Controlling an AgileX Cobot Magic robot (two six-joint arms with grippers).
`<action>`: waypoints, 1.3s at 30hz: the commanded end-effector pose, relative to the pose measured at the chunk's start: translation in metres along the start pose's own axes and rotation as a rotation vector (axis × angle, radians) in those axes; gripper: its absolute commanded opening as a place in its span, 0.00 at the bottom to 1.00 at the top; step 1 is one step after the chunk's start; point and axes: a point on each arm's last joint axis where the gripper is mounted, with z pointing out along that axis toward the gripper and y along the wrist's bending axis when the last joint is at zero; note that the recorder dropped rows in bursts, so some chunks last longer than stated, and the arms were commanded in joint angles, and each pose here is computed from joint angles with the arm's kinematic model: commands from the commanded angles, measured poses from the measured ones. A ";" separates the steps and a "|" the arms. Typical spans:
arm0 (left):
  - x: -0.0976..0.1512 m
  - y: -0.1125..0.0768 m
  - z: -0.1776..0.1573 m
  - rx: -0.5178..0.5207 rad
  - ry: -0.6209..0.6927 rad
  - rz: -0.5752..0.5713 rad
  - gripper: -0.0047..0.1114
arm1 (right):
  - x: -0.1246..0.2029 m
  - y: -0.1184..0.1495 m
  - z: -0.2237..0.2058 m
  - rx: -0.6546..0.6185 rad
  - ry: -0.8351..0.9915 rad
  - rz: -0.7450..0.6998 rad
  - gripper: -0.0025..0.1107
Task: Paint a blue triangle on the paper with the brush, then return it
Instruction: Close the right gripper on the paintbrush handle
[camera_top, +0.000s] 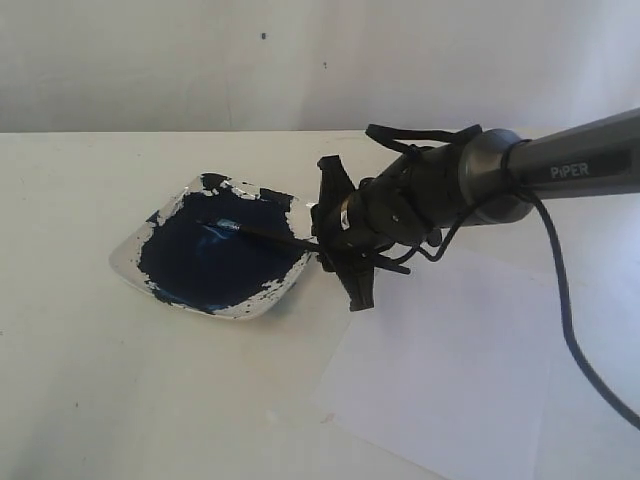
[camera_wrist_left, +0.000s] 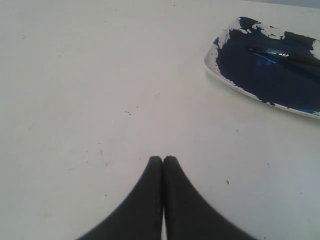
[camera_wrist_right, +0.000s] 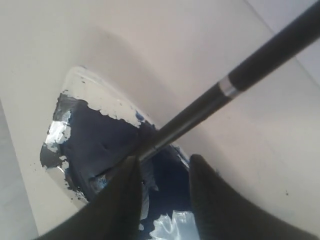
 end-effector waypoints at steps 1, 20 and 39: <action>0.001 0.000 0.000 0.004 -0.004 -0.012 0.04 | -0.011 0.001 0.000 0.006 -0.016 0.049 0.30; 0.001 0.000 0.000 0.004 -0.004 -0.012 0.04 | -0.024 -0.001 0.006 0.018 -0.038 0.080 0.30; 0.001 0.000 0.000 0.004 -0.004 -0.012 0.04 | -0.030 -0.008 0.029 -0.020 -0.007 0.155 0.30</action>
